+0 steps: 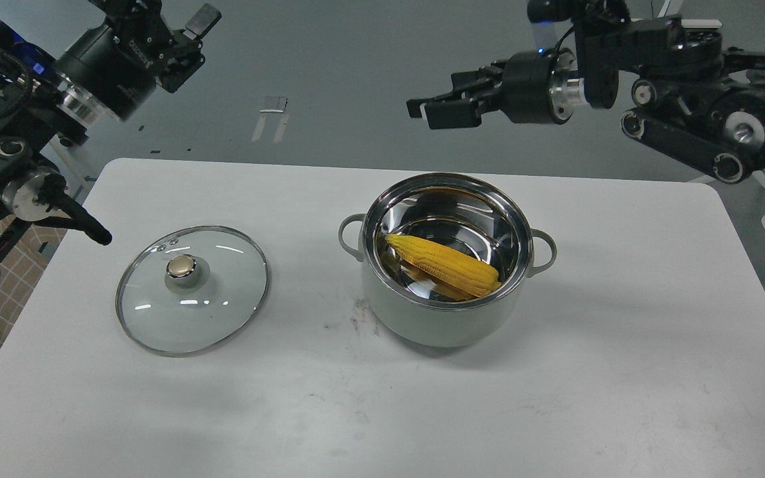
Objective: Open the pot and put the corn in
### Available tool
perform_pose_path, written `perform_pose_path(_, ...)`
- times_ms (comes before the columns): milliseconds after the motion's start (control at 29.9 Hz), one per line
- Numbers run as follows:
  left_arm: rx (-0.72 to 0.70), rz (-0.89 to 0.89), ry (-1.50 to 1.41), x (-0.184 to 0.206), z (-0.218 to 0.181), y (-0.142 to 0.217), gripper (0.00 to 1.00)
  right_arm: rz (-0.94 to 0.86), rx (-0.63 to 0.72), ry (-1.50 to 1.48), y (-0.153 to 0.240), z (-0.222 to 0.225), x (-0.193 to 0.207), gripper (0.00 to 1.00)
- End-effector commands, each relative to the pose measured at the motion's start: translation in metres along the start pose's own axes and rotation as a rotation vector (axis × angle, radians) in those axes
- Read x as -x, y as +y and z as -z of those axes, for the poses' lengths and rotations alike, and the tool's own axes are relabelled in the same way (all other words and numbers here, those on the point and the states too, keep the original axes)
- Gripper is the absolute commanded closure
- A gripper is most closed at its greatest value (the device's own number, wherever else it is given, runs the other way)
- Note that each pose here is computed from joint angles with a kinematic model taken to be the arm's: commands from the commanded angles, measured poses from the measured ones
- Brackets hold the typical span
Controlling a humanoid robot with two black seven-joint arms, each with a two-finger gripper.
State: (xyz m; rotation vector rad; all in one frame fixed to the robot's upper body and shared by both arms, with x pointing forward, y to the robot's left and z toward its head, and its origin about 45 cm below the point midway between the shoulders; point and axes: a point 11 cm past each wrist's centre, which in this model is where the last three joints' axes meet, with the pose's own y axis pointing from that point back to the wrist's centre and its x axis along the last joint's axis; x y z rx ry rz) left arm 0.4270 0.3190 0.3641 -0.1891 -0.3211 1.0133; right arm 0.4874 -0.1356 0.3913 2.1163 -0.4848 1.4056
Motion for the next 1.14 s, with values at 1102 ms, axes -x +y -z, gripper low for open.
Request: perform_pose_path(1102,-0.075,-0.169,0.558,0.022,0.107,-0.001,0.02,-0.705,-0.181,-1.533,0.04,-0.096,0.108,0.0)
